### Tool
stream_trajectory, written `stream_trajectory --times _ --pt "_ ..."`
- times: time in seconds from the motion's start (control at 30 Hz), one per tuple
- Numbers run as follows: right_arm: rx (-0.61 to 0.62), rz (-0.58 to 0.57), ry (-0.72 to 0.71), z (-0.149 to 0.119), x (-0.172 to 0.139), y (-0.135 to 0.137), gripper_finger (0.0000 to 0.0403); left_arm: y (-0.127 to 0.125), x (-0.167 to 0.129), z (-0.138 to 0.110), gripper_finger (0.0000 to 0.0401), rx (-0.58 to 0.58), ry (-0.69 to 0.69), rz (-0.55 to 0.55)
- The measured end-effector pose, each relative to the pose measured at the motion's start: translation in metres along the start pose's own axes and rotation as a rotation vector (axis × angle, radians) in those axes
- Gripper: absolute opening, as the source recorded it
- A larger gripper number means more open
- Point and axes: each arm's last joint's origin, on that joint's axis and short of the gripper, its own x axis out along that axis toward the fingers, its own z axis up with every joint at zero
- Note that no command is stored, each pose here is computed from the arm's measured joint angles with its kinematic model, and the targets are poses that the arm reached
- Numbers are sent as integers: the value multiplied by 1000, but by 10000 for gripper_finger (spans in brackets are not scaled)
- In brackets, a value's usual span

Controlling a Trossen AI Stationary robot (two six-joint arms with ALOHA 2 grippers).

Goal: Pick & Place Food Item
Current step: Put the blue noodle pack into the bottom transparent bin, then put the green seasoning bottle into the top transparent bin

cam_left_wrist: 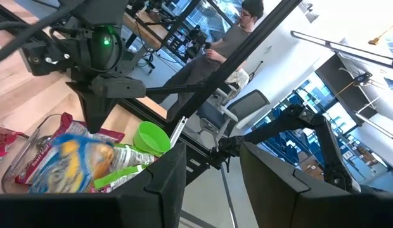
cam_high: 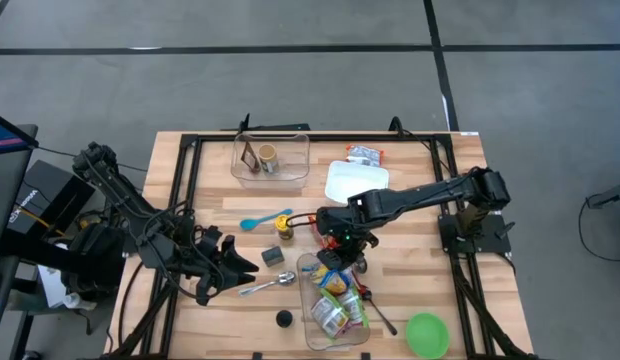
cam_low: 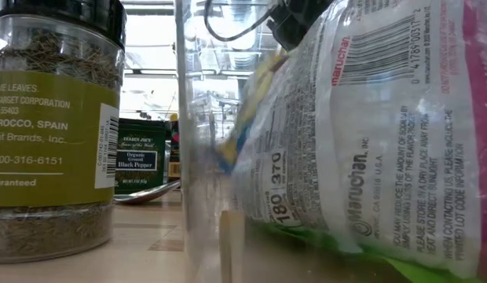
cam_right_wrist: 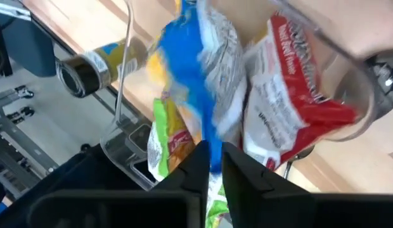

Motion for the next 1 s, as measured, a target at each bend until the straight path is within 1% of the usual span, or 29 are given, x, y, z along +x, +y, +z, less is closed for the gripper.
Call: stream_trajectory --times 0.17,0.27,0.5,0.57,0.63,0.73,0.8,0.83,1.0 --pt "6 2 -4 3 -1 -1 68 0 0 0 144 0 0 0" --pt "-33 7 -9 5 -3 -2 77 0 0 0 144 0 0 0" --pt "-63 32 -26 7 -9 -1 69 0 0 0 144 0 0 0" --pt "-75 28 -23 3 -10 -1 66 0 0 0 144 0 0 0" --pt "-99 50 -33 -2 -14 3 64 0 0 0 144 0 -1 1" --pt "-139 63 -74 -11 -22 6 62 1 0 0 144 0 -15 16" --pt "-182 92 -131 -18 -31 11 59 1 0 1 144 0 -26 28" --pt "-189 88 -156 -23 -36 11 57 1 0 1 144 0 -33 35" --pt "-268 97 -353 -48 -64 15 41 2 0 2 144 0 -66 69"
